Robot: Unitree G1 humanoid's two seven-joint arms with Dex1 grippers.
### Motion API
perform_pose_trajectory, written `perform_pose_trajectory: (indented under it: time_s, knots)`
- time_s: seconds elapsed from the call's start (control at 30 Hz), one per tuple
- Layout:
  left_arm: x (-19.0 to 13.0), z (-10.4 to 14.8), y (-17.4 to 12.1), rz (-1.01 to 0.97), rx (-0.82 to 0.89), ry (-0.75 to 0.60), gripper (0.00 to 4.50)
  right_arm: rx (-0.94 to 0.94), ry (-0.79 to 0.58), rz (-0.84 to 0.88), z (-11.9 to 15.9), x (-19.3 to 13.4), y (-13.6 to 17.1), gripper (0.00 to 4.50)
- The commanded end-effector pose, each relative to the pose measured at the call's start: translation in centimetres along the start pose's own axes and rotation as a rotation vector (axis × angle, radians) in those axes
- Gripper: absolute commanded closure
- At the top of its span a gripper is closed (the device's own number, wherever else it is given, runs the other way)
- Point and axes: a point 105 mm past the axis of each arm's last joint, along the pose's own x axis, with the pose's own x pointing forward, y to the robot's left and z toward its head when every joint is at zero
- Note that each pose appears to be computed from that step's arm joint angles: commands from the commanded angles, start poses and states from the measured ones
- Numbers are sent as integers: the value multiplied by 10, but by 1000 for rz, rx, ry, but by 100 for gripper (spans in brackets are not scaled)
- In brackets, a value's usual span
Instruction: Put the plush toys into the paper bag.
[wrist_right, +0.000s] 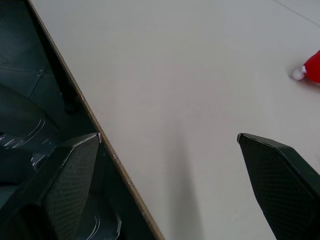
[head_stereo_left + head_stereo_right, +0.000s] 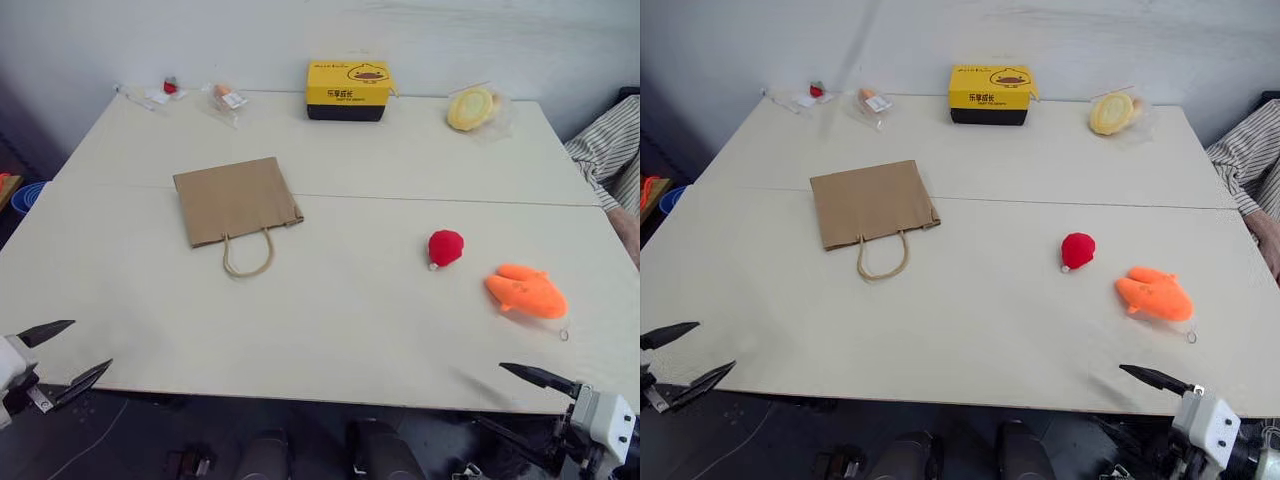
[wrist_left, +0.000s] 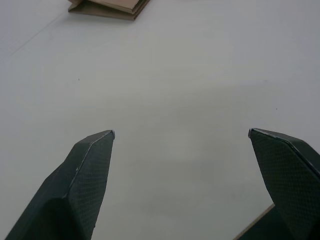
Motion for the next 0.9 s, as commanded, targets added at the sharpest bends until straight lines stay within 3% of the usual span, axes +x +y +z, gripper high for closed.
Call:
perform_pose_trajectory:
  time_s: [0.03, 0.17, 0.27, 0.33, 0.5, 0.67, 0.73, 0.9]
  knots:
    - [4, 14, 1, -34, 36, -42, 0, -17, -60, 15, 11, 11, -3, 3]
    - [14, 26, 0, -95, -76, -70, 0, 0, -158, 37, 31, 31, 2, 3]
    - [35, 52, 13, -79, -199, -158, 0, 52, -302, -18, 65, 57, -4, 3]
    - [50, 67, 14, -127, -177, -183, 0, 38, -369, -31, 82, 71, -6, 3]
    - [101, 89, 11, -229, 108, -151, 0, 16, -471, -61, 105, 95, -10, 3]
    - [153, 108, 35, -139, 232, -191, 0, 14, -504, -53, 109, 107, -11, 3]
    - [170, 109, 30, -185, 361, -172, 0, 25, -505, -44, 107, 108, -9, 3]
    - [185, 110, 28, -271, 489, -162, 0, 33, -497, -90, 98, 107, -12, 3]
